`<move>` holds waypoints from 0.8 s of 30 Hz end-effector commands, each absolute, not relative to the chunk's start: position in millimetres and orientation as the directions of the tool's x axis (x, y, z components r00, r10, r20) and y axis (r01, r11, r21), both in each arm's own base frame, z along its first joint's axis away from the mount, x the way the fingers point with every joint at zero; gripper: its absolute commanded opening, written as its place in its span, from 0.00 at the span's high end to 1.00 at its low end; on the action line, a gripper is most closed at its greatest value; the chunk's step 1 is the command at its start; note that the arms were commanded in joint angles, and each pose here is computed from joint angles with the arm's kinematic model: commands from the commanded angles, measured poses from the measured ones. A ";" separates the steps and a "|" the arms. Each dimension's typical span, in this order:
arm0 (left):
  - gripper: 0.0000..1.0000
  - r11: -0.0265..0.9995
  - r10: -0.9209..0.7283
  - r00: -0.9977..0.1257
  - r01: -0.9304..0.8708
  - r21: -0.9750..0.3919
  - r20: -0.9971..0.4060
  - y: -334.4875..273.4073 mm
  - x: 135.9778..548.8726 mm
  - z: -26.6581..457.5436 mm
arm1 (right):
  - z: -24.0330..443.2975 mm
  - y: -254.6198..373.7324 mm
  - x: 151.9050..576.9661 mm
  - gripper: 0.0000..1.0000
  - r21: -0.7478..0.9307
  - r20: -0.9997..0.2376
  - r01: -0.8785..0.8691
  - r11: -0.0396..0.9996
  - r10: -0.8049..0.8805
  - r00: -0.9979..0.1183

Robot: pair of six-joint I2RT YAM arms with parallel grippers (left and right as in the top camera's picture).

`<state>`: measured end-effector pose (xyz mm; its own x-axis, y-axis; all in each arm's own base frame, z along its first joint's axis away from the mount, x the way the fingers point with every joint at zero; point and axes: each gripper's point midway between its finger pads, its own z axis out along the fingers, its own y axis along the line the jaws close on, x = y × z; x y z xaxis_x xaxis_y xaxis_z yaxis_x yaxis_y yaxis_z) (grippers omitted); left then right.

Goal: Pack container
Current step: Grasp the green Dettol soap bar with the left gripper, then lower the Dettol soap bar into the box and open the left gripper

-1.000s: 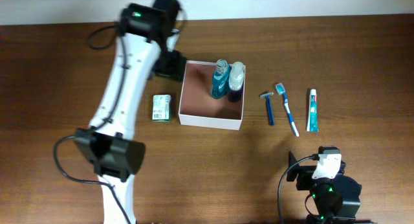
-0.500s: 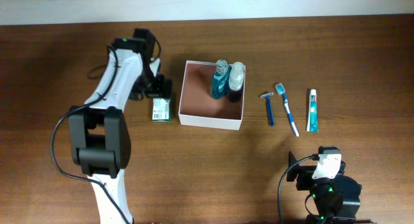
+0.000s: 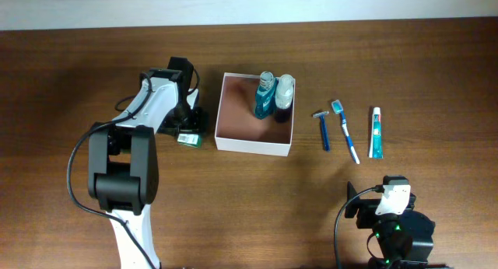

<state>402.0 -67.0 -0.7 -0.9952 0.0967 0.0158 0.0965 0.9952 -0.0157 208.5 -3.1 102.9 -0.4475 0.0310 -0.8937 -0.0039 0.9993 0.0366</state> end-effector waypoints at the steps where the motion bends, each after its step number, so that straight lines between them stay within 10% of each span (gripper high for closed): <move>1: 0.32 0.993 0.117 -0.992 0.115 -0.040 0.042 -72.8 392.6 -7.2 | 101.8 -2.8 208.5 0.01 0.045 -0.895 -0.004 0.999 0.038 -0.445; 12: 0.56 0.992 0.124 -0.992 0.123 -0.029 0.031 -71.3 397.1 24.3 | 102.0 -2.8 208.5 0.01 0.045 -0.895 -0.004 0.999 0.038 -0.445; 24: 0.74 0.974 0.203 -0.956 0.219 -0.058 -0.212 -111.4 399.9 185.1 | 101.8 -2.8 208.5 0.01 0.045 -0.895 -0.004 0.999 0.038 -0.445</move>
<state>400.8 -86.5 131.0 -0.9863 0.1527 -0.0629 0.1546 0.9876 -0.0258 208.5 -3.1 102.9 -0.4475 0.0306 -0.8938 -0.0040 0.9993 0.0362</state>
